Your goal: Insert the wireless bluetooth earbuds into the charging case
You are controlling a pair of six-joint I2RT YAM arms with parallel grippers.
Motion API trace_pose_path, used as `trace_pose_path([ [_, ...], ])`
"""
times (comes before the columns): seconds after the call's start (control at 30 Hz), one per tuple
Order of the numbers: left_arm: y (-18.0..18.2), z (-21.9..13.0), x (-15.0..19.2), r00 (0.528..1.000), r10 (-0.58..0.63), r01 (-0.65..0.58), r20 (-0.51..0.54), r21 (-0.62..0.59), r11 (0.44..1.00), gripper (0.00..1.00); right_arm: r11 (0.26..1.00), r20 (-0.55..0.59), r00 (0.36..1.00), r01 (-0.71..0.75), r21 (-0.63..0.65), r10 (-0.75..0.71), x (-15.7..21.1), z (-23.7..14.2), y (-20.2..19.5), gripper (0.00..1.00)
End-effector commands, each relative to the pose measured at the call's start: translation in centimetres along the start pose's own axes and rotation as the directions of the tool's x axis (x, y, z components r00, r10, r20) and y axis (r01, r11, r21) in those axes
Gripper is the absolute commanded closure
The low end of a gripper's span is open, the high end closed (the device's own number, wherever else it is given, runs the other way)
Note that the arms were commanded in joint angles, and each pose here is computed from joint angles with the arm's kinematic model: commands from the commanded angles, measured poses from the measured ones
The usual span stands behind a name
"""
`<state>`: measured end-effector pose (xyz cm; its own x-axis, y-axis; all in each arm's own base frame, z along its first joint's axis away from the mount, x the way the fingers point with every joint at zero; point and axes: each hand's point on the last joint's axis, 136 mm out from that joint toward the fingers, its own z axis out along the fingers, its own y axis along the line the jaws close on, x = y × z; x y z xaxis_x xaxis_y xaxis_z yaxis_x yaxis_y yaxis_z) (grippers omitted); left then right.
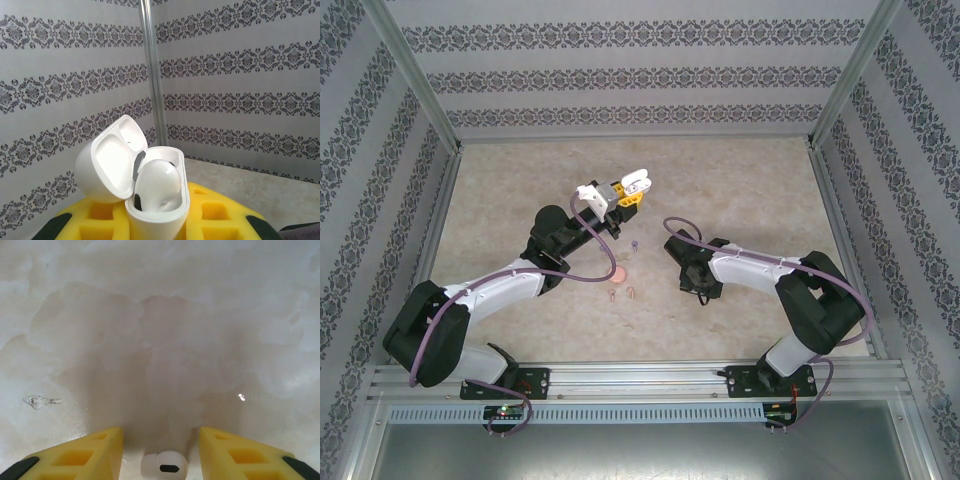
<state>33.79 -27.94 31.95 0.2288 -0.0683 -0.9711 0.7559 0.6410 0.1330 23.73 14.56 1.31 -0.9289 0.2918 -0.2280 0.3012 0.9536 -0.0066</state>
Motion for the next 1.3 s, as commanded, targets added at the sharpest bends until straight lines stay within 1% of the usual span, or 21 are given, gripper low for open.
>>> trace_pose_path([
  [0.0, 0.7, 0.0, -1.5, 0.998, 0.01, -0.009, 0.06, -0.012, 1.0, 1.0, 1.0, -0.015, 1.0, 0.005, 0.017, -0.005, 0.4, 0.5, -0.8, 0.56],
  [0.2, 0.7, 0.2, -1.3, 0.999, 0.004, -0.004, 0.054, -0.006, 1.0, 1.0, 1.0, -0.016, 1.0, 0.003, -0.01, -0.003, 1.0, 0.2, -1.1, 0.56],
  [0.47, 0.7, 0.5, -1.2, 0.999, -0.006, 0.006, 0.053, -0.001, 1.0, 1.0, 1.0, -0.021, 1.0, 0.001, -0.008, -0.001, 1.5, 0.3, -1.7, 0.57],
  [0.6, 0.7, 0.5, -1.2, 0.999, -0.008, 0.008, 0.054, 0.0, 1.0, 1.0, 1.0, -0.023, 1.0, 0.003, -0.008, -0.003, 1.6, 0.6, -1.6, 0.62],
  [1.13, 0.7, 0.5, -1.3, 0.998, -0.011, 0.011, 0.054, 0.001, 1.0, 1.0, 1.0, -0.021, 1.0, 0.015, -0.006, -0.016, 1.9, 0.4, -1.3, 0.69],
  [1.27, 0.7, 0.5, -1.2, 0.999, -0.01, 0.01, 0.053, 0.0, 1.0, 1.0, 1.0, -0.015, 1.0, 0.024, -0.002, -0.024, 1.9, 0.2, -1.2, 0.73],
])
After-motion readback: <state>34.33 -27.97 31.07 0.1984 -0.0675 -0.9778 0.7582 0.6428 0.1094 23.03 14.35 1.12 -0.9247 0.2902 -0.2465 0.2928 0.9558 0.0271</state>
